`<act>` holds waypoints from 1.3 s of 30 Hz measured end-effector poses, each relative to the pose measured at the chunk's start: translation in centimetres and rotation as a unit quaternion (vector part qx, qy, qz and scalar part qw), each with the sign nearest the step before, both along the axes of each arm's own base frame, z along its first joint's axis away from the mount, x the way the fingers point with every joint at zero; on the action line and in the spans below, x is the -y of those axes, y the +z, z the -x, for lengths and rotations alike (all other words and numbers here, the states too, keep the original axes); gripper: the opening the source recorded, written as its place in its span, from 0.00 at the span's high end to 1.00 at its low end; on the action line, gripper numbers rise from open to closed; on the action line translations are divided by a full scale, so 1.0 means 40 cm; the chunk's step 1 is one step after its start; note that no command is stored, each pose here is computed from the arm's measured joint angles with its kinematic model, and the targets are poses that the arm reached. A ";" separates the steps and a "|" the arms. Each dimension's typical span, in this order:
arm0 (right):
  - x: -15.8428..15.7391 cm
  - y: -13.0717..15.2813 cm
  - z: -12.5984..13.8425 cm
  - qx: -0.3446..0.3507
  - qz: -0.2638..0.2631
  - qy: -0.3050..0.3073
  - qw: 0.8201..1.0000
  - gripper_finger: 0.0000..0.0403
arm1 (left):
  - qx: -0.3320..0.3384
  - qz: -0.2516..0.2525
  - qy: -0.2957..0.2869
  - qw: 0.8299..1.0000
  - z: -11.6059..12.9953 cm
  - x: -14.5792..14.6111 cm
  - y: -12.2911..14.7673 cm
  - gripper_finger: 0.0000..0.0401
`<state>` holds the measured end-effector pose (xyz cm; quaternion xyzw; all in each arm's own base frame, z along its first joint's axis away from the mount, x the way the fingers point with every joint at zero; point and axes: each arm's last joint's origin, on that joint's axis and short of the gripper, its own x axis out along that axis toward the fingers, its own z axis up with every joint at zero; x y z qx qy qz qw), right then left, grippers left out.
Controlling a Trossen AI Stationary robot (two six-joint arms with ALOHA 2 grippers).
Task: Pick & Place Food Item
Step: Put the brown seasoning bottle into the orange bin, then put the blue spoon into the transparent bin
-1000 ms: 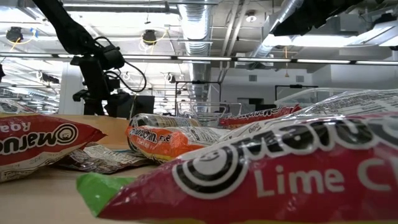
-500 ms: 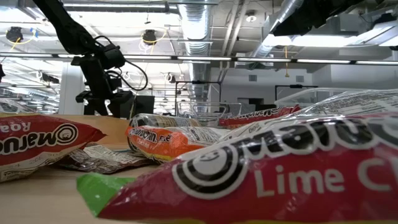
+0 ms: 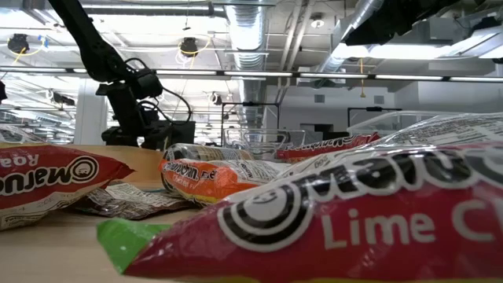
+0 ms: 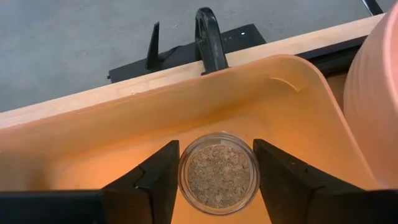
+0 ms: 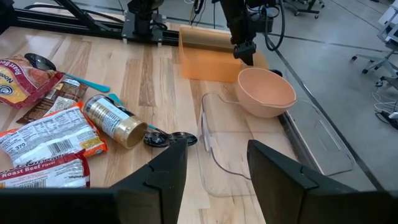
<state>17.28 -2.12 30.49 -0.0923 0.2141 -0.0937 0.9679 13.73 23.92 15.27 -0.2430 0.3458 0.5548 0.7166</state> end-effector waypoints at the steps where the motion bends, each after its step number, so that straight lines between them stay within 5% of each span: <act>1: 0.000 0.000 0.000 0.000 0.000 0.000 1.000 0.59 | 0.000 0.000 0.000 1.000 0.000 0.000 0.000 0.54; 12: 0.000 -0.001 0.000 -0.002 0.000 0.000 1.000 0.59 | -0.004 -0.009 -0.011 1.000 0.000 0.001 0.008 0.49; 24: 0.000 -0.003 0.001 -0.007 -0.001 0.000 1.000 0.59 | 0.033 -0.074 -0.017 0.997 0.011 0.027 0.105 0.40; 29: 0.000 -0.003 0.001 -0.007 -0.001 0.000 1.000 0.59 | 0.111 -0.100 -0.088 0.985 0.005 0.066 0.177 0.38; 33: 0.000 -0.003 0.001 -0.007 -0.001 0.000 1.000 0.59 | 0.173 -0.127 -0.243 0.946 -0.013 0.122 0.241 0.40; 39: 0.000 -0.003 0.001 -0.007 -0.001 0.000 1.000 0.59 | 0.264 -0.139 -0.514 0.804 -0.038 0.252 0.288 0.46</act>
